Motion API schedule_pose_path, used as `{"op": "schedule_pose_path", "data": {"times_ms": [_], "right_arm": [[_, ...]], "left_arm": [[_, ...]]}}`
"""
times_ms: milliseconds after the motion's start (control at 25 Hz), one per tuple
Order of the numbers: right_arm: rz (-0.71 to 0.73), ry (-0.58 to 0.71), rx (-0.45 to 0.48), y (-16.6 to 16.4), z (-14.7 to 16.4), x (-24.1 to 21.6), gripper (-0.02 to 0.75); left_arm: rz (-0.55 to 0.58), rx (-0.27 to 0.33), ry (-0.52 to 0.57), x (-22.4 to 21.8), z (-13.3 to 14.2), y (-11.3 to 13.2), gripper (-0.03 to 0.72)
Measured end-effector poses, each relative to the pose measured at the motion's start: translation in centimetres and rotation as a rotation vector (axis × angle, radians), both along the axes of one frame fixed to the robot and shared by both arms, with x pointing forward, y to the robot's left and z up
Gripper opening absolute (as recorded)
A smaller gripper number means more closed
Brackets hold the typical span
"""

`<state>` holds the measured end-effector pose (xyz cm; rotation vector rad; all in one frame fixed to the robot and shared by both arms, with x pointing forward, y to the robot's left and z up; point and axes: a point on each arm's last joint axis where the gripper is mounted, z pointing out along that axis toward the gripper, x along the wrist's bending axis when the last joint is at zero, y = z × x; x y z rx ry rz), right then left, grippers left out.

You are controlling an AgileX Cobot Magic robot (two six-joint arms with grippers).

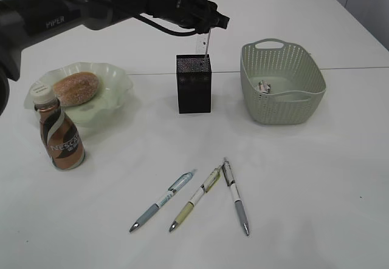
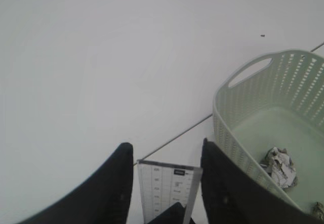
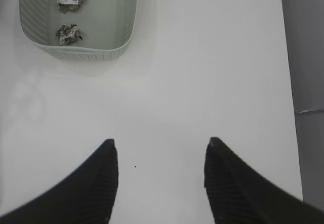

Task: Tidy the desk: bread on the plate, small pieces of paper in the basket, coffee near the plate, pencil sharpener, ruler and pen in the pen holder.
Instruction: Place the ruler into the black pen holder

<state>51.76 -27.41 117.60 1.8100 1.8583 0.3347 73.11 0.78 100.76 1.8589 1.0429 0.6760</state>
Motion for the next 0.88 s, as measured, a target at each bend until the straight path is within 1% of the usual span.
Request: {"op": "schedule_pose_path", "data": {"times_ms": [240,520,720,880], "right_arm": [[0.0,0.0,0.0,0.0,0.0,0.0,0.405],[0.0,0.0,0.0,0.0,0.0,0.0,0.404],[0.0,0.0,0.0,0.0,0.0,0.0,0.405],[0.0,0.0,0.0,0.0,0.0,0.0,0.405]], "left_arm": [[0.0,-0.002,0.001,-0.01,0.0,-0.01,0.381],[0.002,-0.014,0.011,-0.04,-0.02,-0.05,0.428],[0.004,0.0,0.037,-0.15,-0.26,0.03,0.482],[0.007,0.006,0.053,-0.21,-0.4,0.07,0.493]]}}
